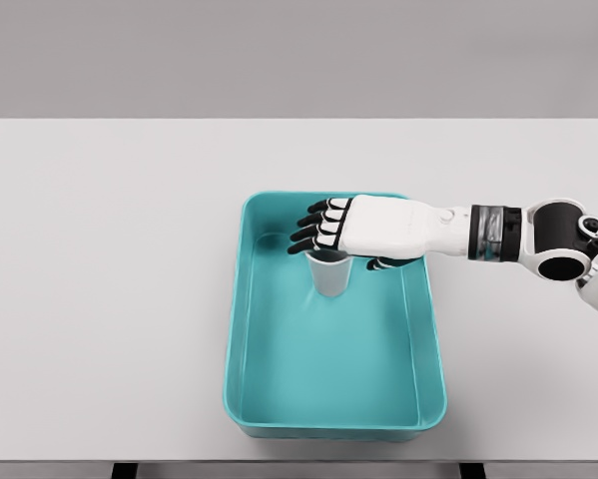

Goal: Put the paper cup into the basket with your right arm

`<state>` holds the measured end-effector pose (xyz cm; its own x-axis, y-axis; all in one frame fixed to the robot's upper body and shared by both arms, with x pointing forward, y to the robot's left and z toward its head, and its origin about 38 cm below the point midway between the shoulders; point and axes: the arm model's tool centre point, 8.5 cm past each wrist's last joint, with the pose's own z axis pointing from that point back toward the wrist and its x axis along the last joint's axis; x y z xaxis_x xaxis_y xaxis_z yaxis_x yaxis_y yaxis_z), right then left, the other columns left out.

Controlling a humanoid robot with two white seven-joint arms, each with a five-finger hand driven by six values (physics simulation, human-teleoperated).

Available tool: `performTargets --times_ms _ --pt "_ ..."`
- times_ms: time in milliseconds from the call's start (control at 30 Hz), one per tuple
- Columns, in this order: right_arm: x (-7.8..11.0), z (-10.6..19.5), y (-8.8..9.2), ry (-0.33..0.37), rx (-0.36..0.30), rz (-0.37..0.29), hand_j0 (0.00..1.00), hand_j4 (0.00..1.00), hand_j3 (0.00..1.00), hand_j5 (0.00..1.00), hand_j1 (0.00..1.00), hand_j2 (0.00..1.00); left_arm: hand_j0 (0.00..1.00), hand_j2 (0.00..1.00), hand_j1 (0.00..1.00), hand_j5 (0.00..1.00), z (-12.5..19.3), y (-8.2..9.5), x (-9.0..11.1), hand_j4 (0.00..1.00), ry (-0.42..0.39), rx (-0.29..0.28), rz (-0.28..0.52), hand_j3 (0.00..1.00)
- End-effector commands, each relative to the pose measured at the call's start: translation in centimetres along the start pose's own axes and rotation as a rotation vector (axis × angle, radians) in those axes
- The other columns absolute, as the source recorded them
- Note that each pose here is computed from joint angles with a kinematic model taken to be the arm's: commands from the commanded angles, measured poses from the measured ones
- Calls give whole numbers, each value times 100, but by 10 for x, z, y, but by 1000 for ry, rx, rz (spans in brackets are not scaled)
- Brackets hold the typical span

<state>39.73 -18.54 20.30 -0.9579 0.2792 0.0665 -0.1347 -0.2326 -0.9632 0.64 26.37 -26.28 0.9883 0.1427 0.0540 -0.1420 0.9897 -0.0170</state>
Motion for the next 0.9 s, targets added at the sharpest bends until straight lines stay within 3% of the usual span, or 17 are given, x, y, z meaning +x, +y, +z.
performTargets --times_ms 0,467,567,767,867 --pt "-1 1 -1 3 -4 -6 100 100 100 100 100 100 100 100 100 100 0 0 0 100 0 0 0 100" --pt "-7 12 -7 27 -1 6 100 100 100 100 100 100 100 100 100 100 0 0 1 100 -1 0 0 100" --pt "-11 16 -19 39 -11 31 100 100 100 100 100 100 100 100 100 100 0 0 0 100 0 0 0 100" --pt "-35 68 -62 159 2 139 100 100 100 100 100 100 100 100 100 100 0 0 0 100 0 0 0 100" --pt "-48 110 -66 243 -14 72 100 100 100 100 100 100 100 100 100 100 0 0 0 100 0 0 0 100"
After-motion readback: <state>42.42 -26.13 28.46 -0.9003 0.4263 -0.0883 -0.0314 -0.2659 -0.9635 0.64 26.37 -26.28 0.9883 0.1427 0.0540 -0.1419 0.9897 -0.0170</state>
